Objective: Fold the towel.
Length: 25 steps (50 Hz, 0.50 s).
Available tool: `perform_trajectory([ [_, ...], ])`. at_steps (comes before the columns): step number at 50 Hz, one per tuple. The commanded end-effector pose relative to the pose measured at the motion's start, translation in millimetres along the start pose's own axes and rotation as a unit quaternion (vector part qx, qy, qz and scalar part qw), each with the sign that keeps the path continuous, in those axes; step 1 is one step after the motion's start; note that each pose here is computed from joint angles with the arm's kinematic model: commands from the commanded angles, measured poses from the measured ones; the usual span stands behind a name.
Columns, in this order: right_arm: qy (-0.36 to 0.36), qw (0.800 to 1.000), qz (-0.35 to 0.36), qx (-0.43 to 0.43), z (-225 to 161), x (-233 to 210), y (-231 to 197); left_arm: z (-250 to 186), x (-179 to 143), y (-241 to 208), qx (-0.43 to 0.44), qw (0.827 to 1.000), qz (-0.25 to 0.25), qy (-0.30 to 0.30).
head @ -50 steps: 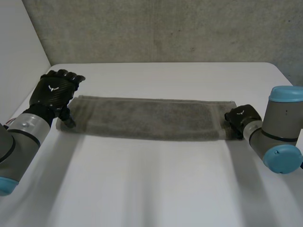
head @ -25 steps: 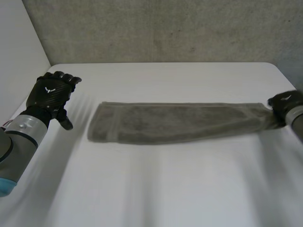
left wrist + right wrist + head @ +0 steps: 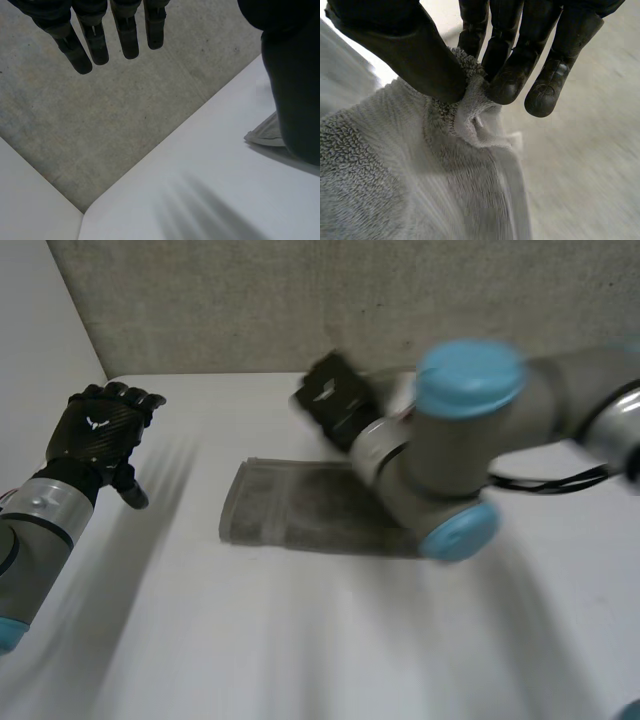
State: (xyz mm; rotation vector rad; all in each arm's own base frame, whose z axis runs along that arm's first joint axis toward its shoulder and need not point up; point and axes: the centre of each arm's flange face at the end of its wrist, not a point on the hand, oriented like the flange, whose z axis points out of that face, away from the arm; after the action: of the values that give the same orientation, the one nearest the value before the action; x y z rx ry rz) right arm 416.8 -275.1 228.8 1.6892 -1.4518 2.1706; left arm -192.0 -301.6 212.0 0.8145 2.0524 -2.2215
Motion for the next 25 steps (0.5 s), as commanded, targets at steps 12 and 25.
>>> perform_trajectory([
  [12, -0.044, 0.997, 0.053, -0.029, -5, -51, 2, 1, 2, 6, -0.006, 1.000, -0.001, 0.003],
  [25, -0.030, 0.964, 0.166, -0.206, -84, -8, 88, -1, 7, 6, -0.005, 1.000, -0.001, 0.009],
])
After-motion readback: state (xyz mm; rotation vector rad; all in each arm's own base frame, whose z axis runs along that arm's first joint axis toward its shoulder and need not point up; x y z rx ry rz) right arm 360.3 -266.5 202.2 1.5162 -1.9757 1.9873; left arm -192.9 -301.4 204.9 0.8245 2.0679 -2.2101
